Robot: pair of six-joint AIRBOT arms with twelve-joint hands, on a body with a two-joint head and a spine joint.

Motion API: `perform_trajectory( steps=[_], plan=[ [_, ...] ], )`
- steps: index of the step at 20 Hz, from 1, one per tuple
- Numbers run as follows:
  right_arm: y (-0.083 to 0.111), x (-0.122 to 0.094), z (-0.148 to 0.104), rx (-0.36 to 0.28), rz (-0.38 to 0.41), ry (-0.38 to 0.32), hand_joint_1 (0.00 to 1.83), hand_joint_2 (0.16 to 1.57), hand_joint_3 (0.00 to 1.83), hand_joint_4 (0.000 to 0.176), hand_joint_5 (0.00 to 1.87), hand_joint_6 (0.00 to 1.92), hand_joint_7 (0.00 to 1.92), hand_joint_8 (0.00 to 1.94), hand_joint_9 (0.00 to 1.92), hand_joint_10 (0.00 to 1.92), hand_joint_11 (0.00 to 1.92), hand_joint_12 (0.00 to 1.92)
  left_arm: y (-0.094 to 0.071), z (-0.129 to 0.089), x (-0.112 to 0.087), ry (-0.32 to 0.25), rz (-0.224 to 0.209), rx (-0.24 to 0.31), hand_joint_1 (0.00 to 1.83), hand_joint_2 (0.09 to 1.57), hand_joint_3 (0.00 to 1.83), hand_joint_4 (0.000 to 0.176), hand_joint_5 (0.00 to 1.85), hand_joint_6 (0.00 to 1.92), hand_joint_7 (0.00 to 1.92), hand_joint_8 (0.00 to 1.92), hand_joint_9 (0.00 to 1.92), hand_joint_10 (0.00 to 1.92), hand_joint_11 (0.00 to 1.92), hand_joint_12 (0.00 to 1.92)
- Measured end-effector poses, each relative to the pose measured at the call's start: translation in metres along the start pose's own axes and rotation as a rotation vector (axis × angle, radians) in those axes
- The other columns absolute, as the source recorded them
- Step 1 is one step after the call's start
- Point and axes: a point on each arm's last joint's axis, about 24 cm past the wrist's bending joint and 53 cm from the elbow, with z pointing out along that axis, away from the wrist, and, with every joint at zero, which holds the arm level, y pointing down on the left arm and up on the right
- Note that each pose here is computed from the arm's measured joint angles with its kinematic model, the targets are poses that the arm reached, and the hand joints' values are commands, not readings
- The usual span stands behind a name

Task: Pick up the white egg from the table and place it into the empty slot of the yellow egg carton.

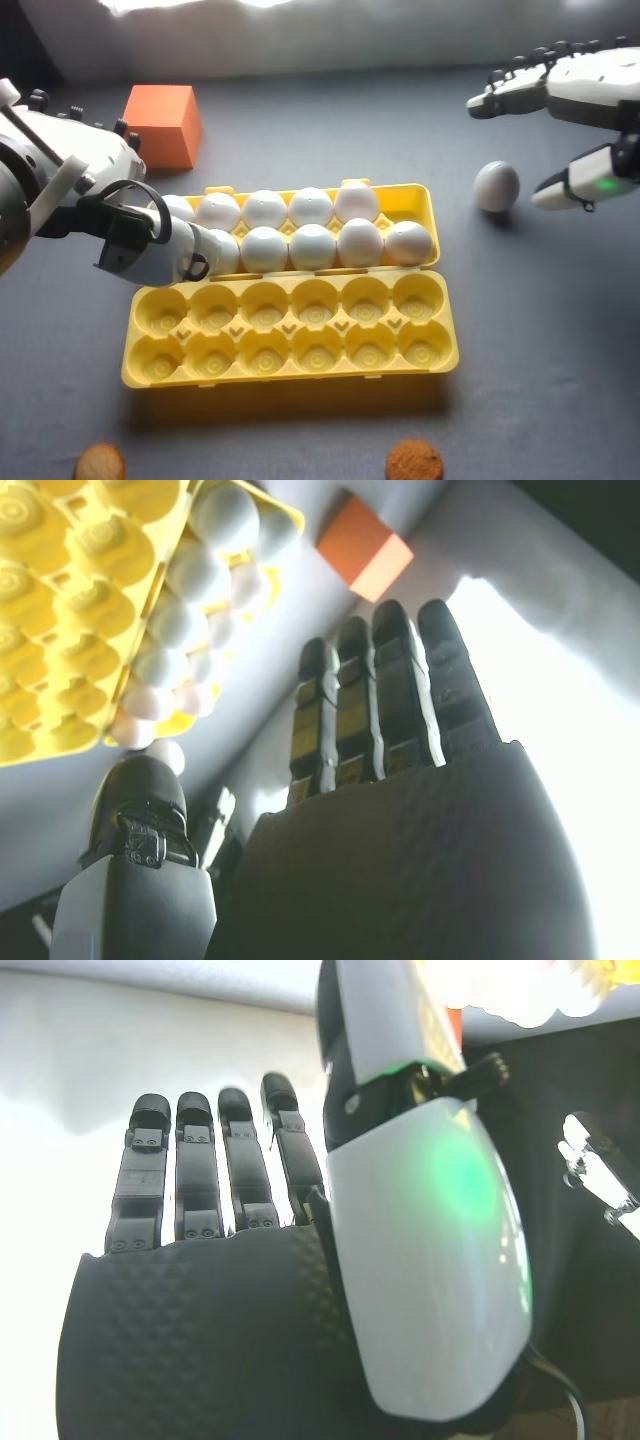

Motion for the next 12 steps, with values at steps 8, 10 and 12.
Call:
perform_trajectory(
  steps=[8,10,12],
  plan=[
    [-0.008,-0.002,0.025,0.015,0.033,-0.036,1.25,1.15,0.00,0.000,0.27,0.00,0.22,0.00,0.15,0.00,0.00,0.30,0.000,0.000,0.000,0.000,0.000,0.000,0.00,1.24,0.00,0.000,0.29,0.00,0.33,0.00,0.29,0.00,0.00,0.34],
    [-0.018,0.002,0.025,0.035,0.029,-0.036,1.25,1.15,0.00,0.000,0.27,0.00,0.22,0.00,0.14,0.00,0.00,0.23,0.000,0.000,0.000,0.000,0.000,-0.001,0.00,1.25,0.00,0.000,0.27,0.00,0.31,0.00,0.28,0.00,0.00,0.30],
    [-0.023,0.009,0.027,0.044,0.029,-0.024,1.27,1.13,0.00,0.000,0.30,0.01,0.24,0.00,0.16,0.01,0.00,0.33,0.000,0.000,0.000,0.000,0.000,0.000,0.00,1.25,0.00,0.000,0.29,0.00,0.33,0.00,0.29,0.00,0.00,0.35]
  ],
)
